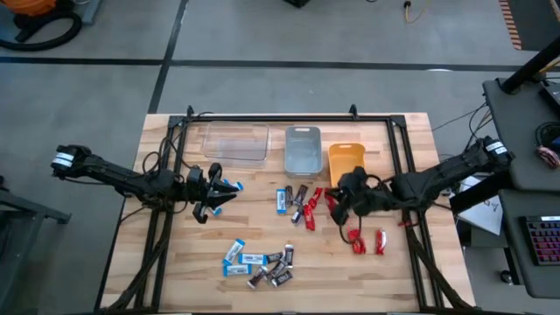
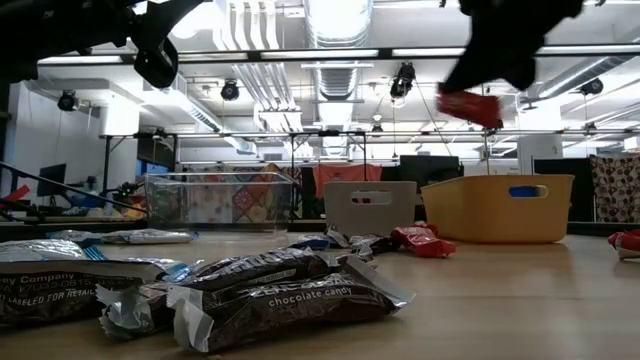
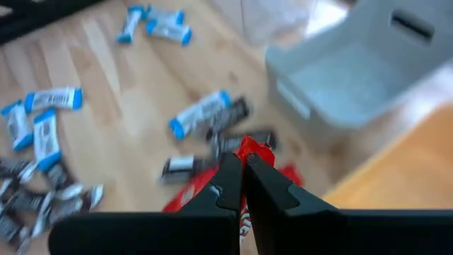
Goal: Organize candy in baskets
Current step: Put the red chocolate into the gray bin
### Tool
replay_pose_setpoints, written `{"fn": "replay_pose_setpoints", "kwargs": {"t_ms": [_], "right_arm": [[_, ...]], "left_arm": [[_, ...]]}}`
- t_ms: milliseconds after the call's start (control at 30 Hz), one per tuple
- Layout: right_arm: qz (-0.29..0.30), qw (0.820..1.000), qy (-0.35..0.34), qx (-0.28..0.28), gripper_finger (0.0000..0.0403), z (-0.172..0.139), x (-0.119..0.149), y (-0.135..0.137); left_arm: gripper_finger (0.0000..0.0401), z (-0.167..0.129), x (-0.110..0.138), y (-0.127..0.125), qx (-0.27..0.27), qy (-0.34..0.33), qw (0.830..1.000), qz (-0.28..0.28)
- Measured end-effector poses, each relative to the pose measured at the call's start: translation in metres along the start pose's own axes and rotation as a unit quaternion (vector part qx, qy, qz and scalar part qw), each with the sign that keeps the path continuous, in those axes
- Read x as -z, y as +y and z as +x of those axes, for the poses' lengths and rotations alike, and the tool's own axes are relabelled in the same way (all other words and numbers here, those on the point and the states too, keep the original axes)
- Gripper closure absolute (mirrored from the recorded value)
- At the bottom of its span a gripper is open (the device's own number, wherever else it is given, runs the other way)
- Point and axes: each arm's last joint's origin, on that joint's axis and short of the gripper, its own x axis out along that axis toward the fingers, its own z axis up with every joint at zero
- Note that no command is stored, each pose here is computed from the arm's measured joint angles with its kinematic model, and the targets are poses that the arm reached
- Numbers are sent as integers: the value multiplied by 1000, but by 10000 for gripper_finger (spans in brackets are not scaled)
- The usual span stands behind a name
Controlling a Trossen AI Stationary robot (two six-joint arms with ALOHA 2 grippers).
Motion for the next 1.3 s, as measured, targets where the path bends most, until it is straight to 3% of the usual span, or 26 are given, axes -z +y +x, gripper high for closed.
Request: {"fn": "replay_pose_setpoints", "kwargs": {"t_ms": [367,633,1000,1300], "right_arm": [[-67,983,-169,39,394,23,-54,-32],[-78,964,-235,92,394,34,-67,-62],[-44,950,-287,113,394,49,-42,-92],[-36,943,-322,78,394,52,-19,-98]], "left_arm": [[324,0,0,0,0,0,1000,0],[324,0,0,0,-1,2,1000,0],[324,0,1,0,-1,4,1000,0],[324,0,1,1,-11,1,1000,5]]}}
